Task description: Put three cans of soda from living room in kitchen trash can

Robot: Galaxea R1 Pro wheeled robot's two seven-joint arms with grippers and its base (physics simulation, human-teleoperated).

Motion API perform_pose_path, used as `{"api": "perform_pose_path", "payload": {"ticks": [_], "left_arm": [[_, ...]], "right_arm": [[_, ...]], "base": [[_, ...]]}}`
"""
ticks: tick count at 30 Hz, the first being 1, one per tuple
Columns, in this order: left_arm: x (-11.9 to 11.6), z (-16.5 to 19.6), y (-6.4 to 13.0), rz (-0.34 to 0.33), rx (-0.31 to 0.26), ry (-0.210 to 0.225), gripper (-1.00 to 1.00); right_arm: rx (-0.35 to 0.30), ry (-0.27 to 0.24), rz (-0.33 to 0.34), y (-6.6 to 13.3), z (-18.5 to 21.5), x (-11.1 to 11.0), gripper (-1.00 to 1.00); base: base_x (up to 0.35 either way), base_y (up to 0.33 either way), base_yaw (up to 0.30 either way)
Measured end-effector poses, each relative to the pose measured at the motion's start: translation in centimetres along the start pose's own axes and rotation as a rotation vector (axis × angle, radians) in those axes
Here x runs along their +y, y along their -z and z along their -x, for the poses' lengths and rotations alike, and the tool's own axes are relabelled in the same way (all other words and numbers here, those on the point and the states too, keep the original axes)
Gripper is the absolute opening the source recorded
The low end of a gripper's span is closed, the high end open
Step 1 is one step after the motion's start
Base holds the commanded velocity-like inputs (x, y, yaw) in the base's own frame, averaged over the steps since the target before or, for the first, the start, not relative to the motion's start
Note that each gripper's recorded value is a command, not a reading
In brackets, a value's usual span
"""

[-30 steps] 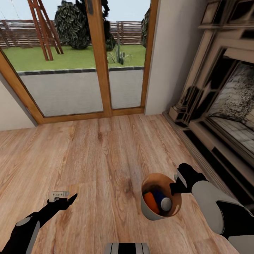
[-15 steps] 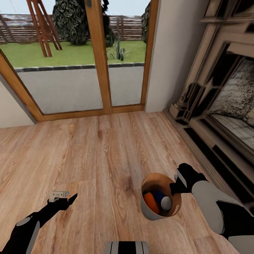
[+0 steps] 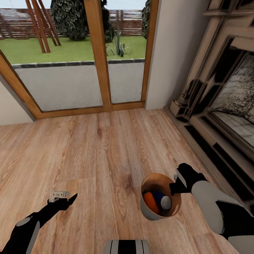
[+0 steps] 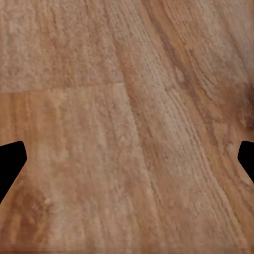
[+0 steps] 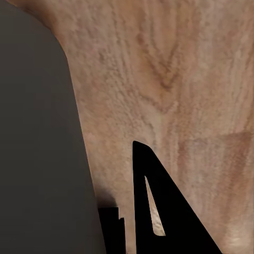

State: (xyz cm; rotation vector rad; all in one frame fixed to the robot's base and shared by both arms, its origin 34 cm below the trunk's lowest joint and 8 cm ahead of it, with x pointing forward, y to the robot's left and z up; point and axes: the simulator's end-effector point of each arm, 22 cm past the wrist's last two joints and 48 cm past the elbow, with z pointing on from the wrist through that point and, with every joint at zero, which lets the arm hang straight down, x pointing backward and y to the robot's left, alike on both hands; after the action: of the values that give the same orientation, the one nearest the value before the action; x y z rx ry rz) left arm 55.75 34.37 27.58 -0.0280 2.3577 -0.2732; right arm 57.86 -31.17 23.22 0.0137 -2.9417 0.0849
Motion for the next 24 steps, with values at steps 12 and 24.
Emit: {"api": "perform_pose_path", "payload": {"ticks": [12, 24], "left_arm": [[0.1, -0.6, -0.2, 0.001, 0.012, 0.002, 1.00], [0.2, -1.4, -0.5, 0.002, 0.027, 0.005, 1.00]], "right_arm": [[0.012, 0.000, 0.000, -0.7, -0.2, 0.0, -1.00], [0.026, 0.000, 0.001, -1.5, -0.4, 0.1, -1.00]], "base": [[0.000, 0.000, 0.000], [0.000, 0.000, 0.000]]}}
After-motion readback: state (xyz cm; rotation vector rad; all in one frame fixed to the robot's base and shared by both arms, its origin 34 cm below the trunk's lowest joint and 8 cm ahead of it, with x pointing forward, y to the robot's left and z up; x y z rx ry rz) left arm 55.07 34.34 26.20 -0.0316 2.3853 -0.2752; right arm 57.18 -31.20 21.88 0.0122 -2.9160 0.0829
